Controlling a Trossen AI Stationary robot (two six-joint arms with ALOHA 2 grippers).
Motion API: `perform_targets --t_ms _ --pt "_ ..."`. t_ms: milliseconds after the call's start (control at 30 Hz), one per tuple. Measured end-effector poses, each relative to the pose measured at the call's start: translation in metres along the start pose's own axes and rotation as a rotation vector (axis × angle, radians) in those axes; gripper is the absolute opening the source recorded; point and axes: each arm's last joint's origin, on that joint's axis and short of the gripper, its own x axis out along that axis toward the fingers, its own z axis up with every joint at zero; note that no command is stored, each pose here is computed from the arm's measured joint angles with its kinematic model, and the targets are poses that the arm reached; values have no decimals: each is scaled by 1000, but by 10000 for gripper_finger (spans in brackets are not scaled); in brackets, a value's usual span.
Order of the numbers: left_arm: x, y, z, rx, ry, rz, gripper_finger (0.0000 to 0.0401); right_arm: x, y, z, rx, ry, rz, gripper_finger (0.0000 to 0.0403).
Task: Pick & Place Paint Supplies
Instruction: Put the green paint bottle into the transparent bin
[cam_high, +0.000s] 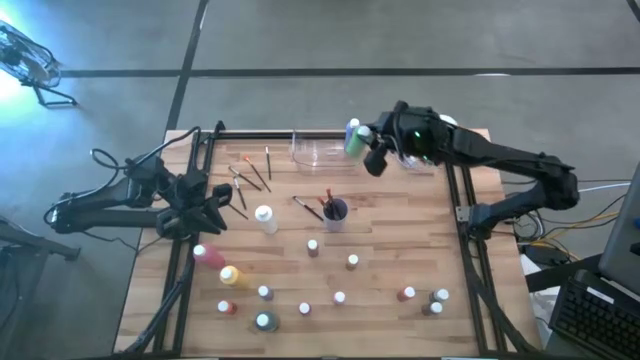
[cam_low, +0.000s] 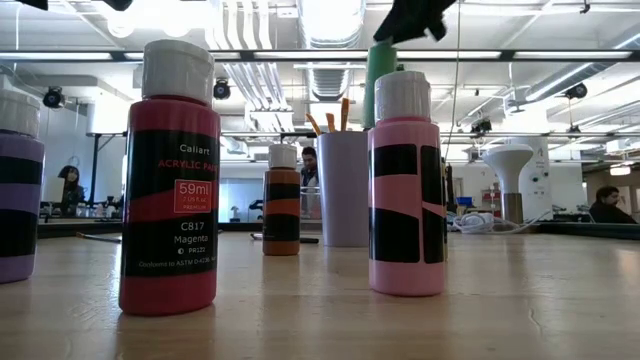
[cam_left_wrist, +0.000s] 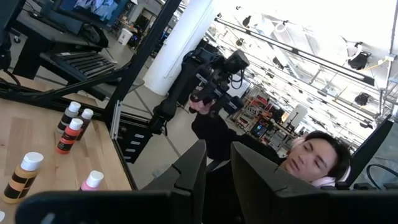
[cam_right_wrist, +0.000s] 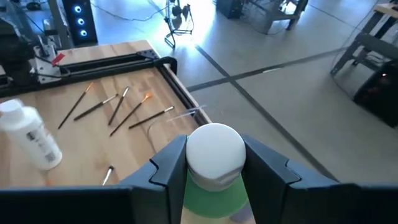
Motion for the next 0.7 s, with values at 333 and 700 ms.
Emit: perform_targets --t_ms 333,700 --pt "0 0 0 0 0 0 81 69 -16 -4 -5 27 38 117" --pt "0 0 0 0 0 0 81 138 -42 -6 11 123 -19 117"
